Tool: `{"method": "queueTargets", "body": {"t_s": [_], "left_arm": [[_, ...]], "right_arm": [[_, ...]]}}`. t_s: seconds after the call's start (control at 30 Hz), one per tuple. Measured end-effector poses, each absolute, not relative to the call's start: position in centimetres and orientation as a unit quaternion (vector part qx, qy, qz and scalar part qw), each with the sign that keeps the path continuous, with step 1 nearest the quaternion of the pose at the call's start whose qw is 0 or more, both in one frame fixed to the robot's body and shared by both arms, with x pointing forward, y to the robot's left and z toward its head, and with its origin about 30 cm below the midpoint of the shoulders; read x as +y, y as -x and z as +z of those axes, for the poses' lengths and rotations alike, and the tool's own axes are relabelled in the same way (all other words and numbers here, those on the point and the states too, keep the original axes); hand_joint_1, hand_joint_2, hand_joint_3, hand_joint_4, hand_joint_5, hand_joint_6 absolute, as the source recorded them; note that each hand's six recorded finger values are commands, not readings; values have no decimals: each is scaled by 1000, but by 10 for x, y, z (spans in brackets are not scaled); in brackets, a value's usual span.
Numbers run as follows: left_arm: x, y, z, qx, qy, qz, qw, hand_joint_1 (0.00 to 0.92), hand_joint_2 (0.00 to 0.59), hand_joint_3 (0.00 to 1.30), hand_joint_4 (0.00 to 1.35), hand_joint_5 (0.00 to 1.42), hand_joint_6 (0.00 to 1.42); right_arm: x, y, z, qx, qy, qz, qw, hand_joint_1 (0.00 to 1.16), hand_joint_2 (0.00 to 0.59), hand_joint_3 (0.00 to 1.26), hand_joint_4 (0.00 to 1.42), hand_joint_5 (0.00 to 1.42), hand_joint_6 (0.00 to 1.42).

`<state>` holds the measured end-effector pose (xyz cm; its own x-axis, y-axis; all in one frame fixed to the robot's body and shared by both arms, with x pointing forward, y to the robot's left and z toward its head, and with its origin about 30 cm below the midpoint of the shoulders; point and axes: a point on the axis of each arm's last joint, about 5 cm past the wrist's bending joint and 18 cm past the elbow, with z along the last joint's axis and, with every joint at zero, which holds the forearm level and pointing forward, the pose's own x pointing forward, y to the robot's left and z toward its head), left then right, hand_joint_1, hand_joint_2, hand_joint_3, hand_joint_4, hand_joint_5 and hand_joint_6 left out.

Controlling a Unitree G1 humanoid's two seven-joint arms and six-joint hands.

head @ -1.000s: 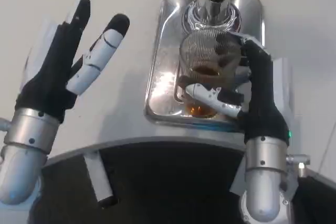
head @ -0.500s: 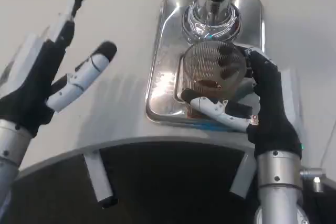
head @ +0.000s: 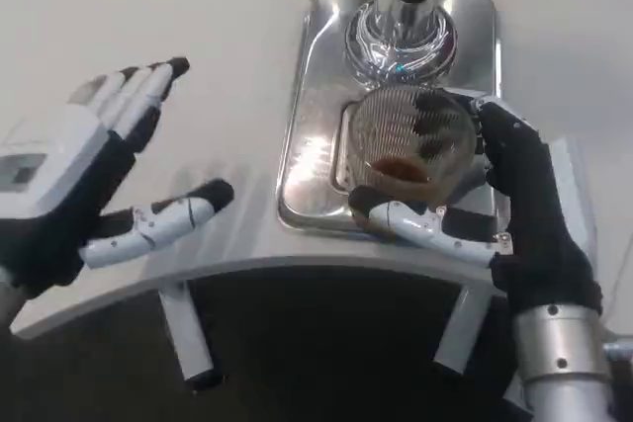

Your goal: Grasp the cup under the faucet to collect the drink, then remove the cup.

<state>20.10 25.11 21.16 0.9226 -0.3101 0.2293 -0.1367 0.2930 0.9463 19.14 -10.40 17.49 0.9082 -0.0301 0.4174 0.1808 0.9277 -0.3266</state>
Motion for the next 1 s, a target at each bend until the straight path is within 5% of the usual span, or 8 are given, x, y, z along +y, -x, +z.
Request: {"method": "queueTargets", "body": {"t_s": [0.17,1.0], "left_arm": [[253,-196,210,-196,-620,-80,755,0,181,0,0,0,0],[253,-183,200,-194,-654,-135,719,0,166,0,0,0,0]], "right_arm": [[-109,-181,177,-208,182,-39,960,1162,432,778,795,851,1162],[-121,-137,180,-196,192,18,961,1162,432,762,786,850,1162]]}}
